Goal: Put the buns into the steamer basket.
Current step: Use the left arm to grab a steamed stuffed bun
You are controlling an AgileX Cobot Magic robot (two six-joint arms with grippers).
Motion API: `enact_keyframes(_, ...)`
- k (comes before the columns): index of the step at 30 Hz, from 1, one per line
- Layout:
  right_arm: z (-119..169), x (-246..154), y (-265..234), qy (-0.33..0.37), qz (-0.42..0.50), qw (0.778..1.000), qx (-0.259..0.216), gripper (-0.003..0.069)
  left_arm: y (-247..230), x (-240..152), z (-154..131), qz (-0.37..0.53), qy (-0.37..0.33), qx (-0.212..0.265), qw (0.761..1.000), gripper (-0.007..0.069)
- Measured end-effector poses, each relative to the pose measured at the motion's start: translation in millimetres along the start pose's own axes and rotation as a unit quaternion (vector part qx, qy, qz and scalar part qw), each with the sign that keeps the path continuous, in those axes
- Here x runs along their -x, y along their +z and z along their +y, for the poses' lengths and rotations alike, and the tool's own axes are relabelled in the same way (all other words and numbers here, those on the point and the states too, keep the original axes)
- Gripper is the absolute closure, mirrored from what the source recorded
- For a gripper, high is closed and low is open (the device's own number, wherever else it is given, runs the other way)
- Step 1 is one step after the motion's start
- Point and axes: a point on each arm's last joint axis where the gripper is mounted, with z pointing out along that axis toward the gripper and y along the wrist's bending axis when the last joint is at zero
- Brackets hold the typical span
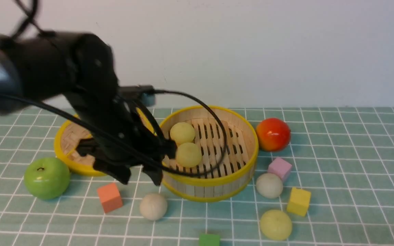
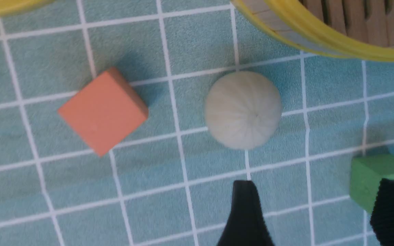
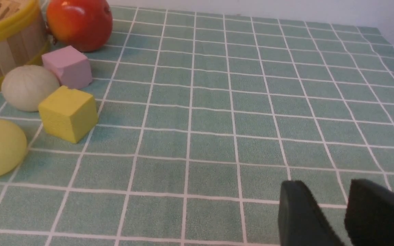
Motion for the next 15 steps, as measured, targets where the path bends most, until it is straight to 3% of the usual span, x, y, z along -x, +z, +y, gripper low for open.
enact_keyframes(7,0,0,0,0.0,0.0,1.0,0.0,0.042,50,3,-7,0.018,0.004,0.052,0.998,0.0146)
enact_keyframes(15,0,0,0,0.0,0.0,1.0,0.0,0.042,71,6,-6,0.015,-0.001,0.054,0.998,0.0211)
